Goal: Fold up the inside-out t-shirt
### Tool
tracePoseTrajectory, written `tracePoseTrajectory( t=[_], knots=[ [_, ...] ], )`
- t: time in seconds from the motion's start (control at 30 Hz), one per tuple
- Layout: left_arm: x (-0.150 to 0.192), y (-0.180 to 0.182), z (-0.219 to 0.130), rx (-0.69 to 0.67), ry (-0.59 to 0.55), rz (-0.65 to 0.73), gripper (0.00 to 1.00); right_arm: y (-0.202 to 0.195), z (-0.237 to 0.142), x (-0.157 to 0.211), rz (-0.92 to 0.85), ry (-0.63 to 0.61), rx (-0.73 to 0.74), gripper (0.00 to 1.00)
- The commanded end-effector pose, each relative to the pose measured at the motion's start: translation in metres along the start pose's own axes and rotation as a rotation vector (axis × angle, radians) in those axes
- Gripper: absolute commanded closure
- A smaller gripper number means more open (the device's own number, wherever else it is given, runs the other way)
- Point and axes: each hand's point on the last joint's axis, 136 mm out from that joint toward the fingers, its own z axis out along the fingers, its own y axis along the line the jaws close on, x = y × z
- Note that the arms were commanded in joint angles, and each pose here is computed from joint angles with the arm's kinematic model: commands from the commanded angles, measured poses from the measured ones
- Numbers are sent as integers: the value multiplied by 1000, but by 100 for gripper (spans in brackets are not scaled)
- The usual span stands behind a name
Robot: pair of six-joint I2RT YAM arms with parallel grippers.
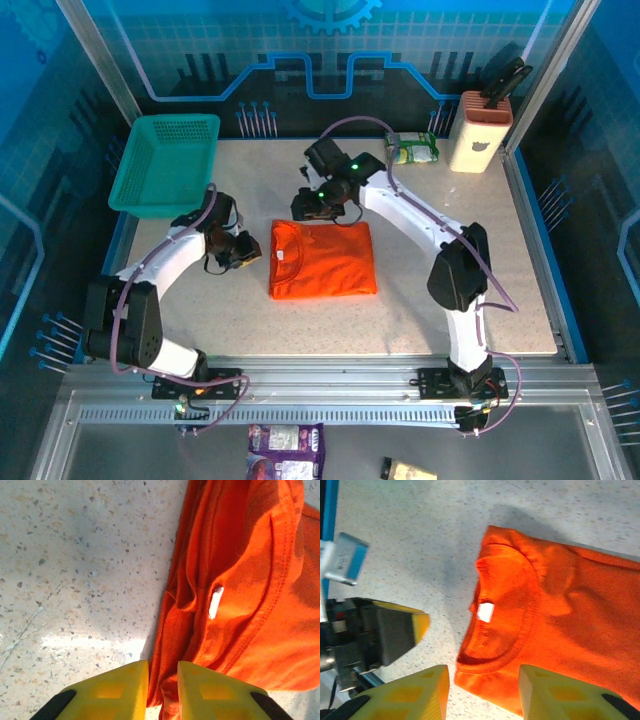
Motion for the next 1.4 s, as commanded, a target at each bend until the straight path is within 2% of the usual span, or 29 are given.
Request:
tracePoseTrajectory(
  t=[0.0, 0.17, 0.3, 0.53, 0.73, 0.9, 1.03, 1.37],
  knots=[
    [18, -29, -10, 36, 43, 70, 77, -25, 23, 18, -8, 86, 3, 59],
    [52, -70, 9, 66, 97, 128, 77, -48, 49, 18, -20, 153, -27, 61],
    [71, -83, 34, 53, 143, 141, 79, -69, 72, 14, -10, 192, -54, 62],
    [89, -47, 74, -53, 200, 98, 82, -116, 99, 8, 57, 226, -63, 64],
    [99, -24, 79, -109, 215, 86, 82, -170, 105, 13, 115, 235, 70, 64],
    [86, -23, 76, -107, 195, 80, 82, -188, 93, 24, 148, 243, 89, 64],
    [61, -21, 75, -90, 167, 65, 82, -204, 75, 42, 190, 249, 123, 65],
    [-18, -34, 94, -104, 148, 135, 83, -200, 46, 128, 302, 306, 101, 65]
  ],
)
